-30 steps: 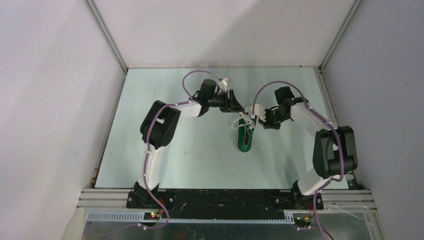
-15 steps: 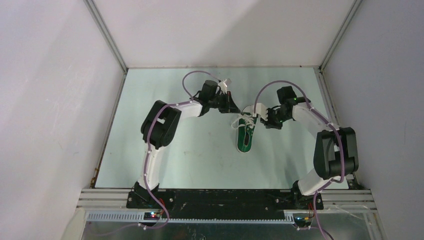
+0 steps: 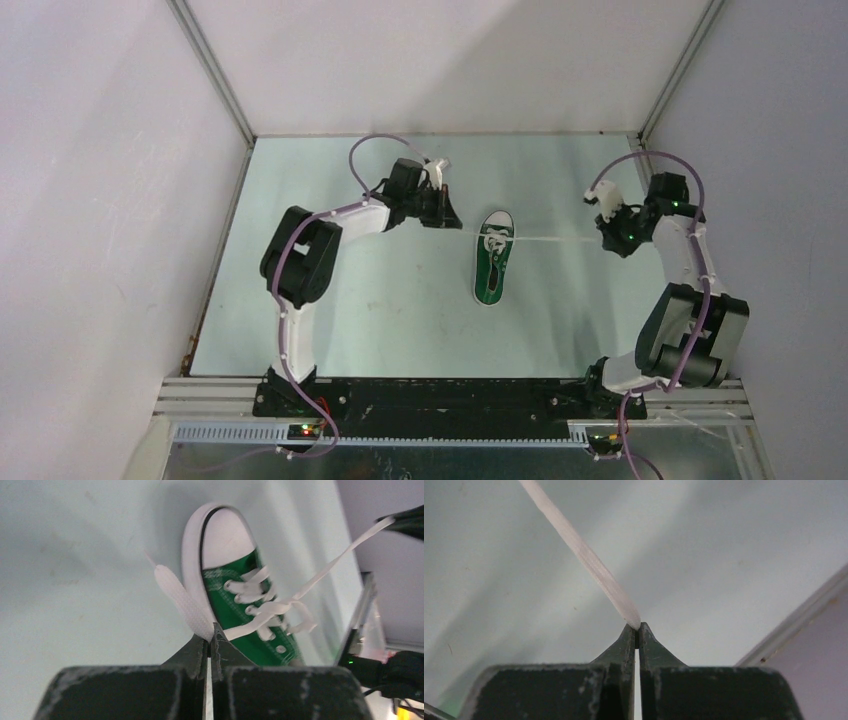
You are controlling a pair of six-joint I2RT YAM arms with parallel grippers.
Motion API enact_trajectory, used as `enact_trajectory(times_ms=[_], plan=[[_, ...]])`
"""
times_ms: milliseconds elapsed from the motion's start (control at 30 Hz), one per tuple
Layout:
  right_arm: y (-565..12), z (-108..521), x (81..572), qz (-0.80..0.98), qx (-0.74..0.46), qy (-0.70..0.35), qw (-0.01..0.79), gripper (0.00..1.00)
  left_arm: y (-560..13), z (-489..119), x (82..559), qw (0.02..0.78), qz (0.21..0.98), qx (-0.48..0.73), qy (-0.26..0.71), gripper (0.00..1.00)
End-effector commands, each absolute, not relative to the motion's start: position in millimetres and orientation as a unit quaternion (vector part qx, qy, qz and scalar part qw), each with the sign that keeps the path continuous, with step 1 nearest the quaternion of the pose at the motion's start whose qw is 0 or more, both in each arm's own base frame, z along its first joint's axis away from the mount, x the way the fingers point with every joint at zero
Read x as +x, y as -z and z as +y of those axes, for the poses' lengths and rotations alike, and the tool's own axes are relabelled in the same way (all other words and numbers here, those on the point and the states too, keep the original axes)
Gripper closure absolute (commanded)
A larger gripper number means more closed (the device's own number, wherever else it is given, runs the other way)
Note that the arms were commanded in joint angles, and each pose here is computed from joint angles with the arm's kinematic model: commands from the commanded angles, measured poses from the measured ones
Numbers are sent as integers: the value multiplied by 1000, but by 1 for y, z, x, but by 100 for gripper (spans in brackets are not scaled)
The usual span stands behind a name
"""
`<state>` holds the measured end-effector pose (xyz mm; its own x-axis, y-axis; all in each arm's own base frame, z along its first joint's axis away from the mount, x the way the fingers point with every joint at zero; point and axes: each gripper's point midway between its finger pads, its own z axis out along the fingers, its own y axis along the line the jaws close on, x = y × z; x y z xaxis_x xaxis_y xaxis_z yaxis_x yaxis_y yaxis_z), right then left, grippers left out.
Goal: Tie the shoes
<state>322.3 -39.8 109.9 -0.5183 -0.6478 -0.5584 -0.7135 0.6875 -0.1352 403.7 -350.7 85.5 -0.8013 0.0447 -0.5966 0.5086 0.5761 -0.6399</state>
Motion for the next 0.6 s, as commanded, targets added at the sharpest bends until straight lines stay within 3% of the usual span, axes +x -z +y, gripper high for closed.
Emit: enact_trajectory(times_ms=[0, 233, 567], plan=[[-113, -58, 302, 897, -324, -51, 294, 100, -80, -309, 388, 280, 875, 192, 344, 100], [-97, -85, 279, 924, -256, -36, 282, 100, -74, -274, 368, 274, 891, 221, 287, 100], [-61, -110, 250, 930, -275, 23, 243, 100, -83, -227, 379, 304, 909, 217, 186, 100]])
